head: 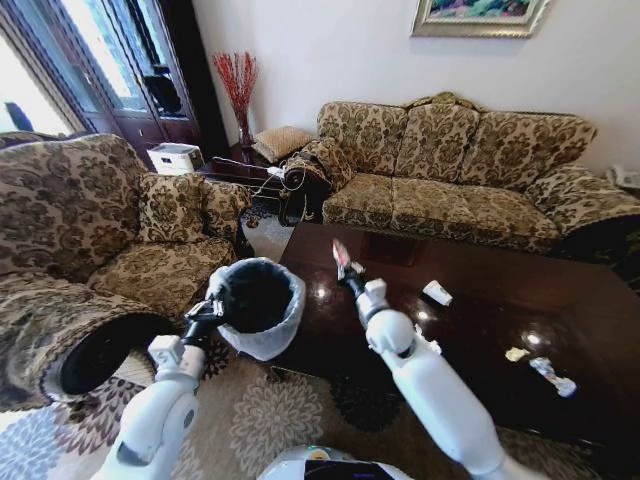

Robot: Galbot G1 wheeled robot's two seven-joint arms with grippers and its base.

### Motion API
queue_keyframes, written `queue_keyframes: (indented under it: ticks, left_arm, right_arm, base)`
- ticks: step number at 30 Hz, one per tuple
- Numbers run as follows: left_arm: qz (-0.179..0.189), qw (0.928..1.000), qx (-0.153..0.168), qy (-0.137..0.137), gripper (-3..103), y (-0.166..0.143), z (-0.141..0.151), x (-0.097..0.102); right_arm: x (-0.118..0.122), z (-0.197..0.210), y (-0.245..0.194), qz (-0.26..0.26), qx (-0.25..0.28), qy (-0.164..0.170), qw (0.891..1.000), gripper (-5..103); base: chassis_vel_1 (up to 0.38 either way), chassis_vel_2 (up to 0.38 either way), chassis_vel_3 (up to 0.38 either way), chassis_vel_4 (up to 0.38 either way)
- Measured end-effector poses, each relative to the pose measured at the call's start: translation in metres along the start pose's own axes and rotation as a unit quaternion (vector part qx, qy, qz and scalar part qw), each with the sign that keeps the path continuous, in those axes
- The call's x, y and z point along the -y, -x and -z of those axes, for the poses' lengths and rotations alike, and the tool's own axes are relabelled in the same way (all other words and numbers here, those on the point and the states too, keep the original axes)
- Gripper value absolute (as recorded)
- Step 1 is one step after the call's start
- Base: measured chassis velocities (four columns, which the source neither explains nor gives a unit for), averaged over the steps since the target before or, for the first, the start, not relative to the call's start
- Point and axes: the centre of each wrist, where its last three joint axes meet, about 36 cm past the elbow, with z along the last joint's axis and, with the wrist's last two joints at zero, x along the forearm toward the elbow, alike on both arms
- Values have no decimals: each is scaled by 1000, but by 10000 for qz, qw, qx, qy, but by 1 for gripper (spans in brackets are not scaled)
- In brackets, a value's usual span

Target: Move to the front of the table and place the trash on the table into the trash bin.

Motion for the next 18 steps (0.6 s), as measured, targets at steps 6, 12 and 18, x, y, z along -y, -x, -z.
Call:
queue_keyframes:
  ticks: [6,12,18]
  left_arm:
    - [-439,9988,-200,107,3,24,3,4]
    - [-762,9963,-350,187,3,33,6,7]
    - [-862,9952,-441,170,3,35,6,12]
  right_arm:
    - [-18,35,-15,957,173,123,9952,6]
    - [-44,34,-38,1674,-86,138,9858,6]
    - [-45,6,-58,1791,-686,-15,9814,22]
  base:
    - [0,0,0,0]
    - [0,0,0,0]
    - [0,0,0,0]
